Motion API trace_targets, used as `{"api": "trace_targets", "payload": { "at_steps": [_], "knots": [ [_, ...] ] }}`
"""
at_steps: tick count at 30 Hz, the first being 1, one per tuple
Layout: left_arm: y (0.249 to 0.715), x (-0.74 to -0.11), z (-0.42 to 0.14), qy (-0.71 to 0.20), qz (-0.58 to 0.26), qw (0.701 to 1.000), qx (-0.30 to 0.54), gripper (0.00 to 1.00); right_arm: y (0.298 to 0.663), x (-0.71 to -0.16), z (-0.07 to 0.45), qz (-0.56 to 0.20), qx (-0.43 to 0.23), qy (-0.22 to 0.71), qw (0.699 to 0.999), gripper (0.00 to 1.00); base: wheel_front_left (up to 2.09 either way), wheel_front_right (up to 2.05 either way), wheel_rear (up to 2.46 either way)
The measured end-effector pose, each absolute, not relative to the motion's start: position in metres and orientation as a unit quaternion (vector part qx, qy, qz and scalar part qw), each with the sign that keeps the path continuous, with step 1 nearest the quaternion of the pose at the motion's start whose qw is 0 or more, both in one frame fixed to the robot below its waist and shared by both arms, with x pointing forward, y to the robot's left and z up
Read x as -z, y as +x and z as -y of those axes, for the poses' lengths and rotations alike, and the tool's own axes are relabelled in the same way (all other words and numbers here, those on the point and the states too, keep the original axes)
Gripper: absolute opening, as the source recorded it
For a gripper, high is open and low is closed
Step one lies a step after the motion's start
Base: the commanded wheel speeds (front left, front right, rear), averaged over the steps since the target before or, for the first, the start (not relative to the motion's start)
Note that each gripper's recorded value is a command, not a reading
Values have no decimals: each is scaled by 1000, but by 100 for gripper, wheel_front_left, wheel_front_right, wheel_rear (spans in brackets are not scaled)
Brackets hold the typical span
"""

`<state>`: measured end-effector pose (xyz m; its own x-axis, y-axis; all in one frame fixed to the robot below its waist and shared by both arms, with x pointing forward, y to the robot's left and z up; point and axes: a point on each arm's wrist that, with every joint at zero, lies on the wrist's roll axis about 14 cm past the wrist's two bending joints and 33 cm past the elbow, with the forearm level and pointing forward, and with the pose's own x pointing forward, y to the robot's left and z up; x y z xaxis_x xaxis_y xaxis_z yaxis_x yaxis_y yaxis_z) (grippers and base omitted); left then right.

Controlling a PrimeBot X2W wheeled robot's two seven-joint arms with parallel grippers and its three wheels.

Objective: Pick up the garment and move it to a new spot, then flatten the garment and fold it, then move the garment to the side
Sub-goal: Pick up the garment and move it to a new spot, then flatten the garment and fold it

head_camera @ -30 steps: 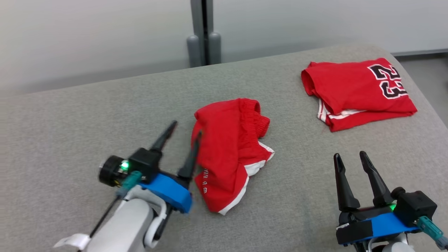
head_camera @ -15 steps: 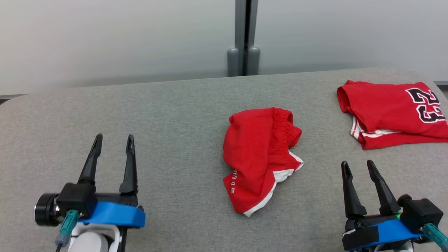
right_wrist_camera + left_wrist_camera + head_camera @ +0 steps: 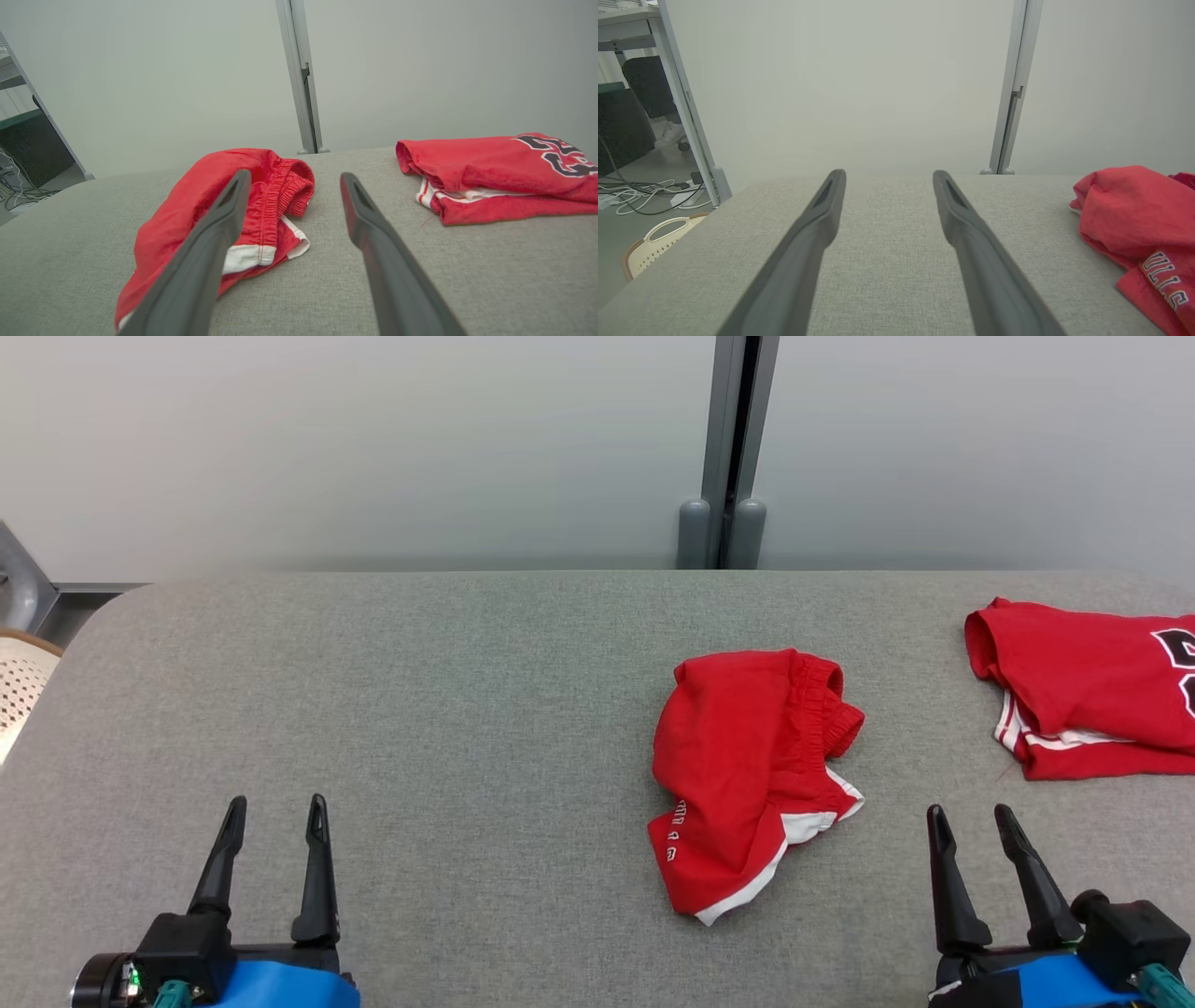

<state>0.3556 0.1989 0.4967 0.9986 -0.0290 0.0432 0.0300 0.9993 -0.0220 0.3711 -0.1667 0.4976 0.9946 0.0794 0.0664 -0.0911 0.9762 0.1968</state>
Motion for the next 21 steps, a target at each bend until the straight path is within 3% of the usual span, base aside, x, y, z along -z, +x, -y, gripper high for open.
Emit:
{"api": "trace_targets", "payload": {
  "at_steps": [21],
  "knots": [
    [347,-486,-203,-11,7,1000,6,100,362,-487,164,11,-46,96,994,100,0,0,0]
  ]
}}
